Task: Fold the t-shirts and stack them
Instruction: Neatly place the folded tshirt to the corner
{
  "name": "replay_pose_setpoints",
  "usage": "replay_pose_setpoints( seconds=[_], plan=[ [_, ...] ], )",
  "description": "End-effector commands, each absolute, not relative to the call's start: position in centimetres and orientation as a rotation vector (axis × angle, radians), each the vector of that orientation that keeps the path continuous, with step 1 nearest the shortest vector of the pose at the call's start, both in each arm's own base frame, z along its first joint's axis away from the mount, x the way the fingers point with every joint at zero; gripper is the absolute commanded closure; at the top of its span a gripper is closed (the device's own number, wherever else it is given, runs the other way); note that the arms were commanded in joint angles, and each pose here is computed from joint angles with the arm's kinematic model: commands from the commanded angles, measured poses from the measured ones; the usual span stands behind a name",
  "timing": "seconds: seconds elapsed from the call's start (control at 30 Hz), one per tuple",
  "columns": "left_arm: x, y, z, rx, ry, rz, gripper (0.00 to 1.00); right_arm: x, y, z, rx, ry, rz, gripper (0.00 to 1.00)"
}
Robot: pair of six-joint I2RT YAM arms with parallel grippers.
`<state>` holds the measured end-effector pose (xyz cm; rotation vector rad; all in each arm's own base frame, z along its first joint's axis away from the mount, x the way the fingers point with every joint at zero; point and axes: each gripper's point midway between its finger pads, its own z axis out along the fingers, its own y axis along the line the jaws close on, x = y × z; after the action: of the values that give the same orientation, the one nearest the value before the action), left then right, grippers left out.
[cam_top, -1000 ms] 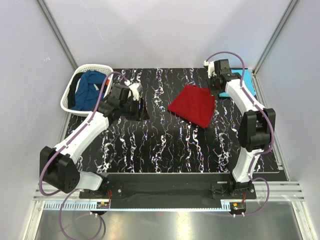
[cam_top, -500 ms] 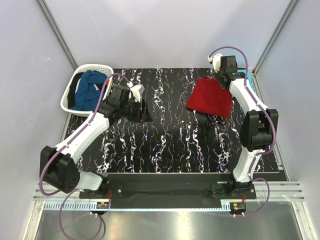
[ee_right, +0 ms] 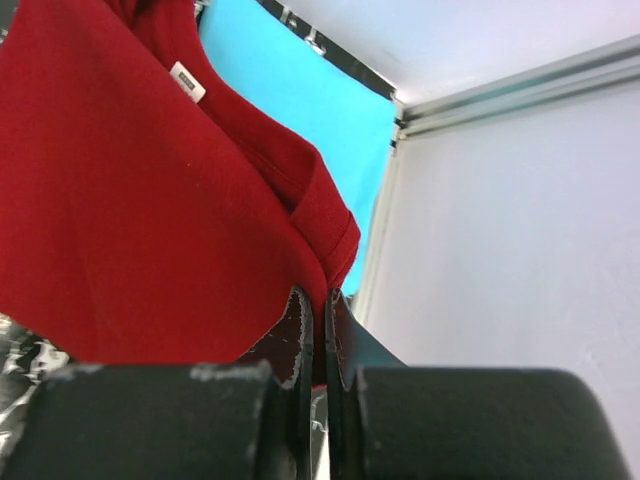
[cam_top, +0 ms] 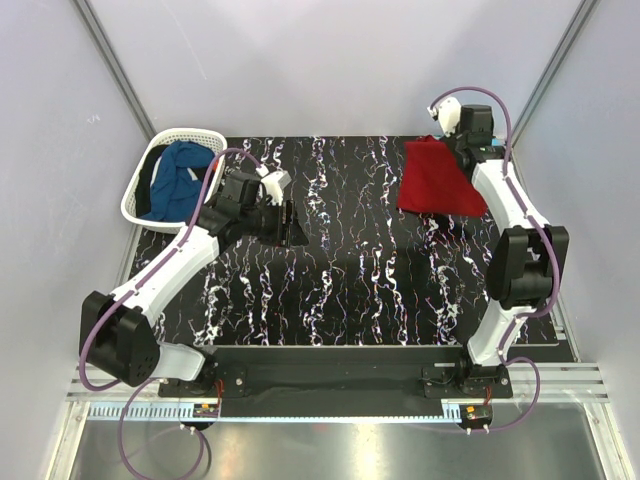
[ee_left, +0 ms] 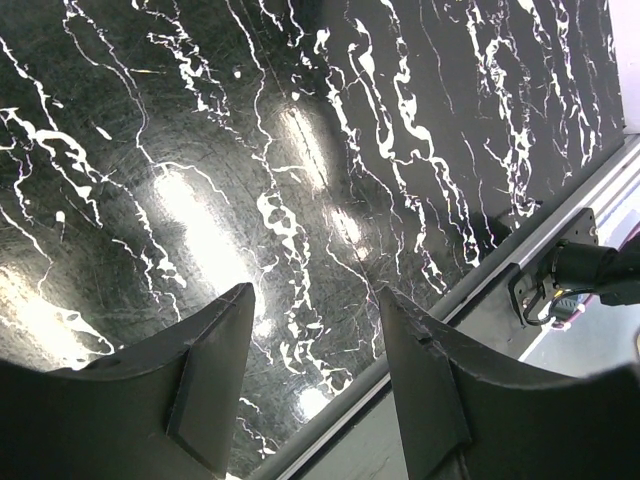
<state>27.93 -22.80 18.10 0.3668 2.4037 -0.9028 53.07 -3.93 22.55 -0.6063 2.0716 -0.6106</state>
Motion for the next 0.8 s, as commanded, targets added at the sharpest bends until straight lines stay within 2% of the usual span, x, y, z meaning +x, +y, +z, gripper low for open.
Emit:
replay_pose_setpoints(
  seconds=[0.0,0.77],
  plan=[
    [28.1,-23.4,19.4,0.385,2.341,-0.953,0.42,54.4,-5.4,28.4,-0.564,1.918,-0.681,1.00],
    [27.9,-23.9,19.1,0.381,2.354,-1.015,0.42,57.3,-9.6,29.5,-0.589,1.831,-0.753,1.00]
  ],
)
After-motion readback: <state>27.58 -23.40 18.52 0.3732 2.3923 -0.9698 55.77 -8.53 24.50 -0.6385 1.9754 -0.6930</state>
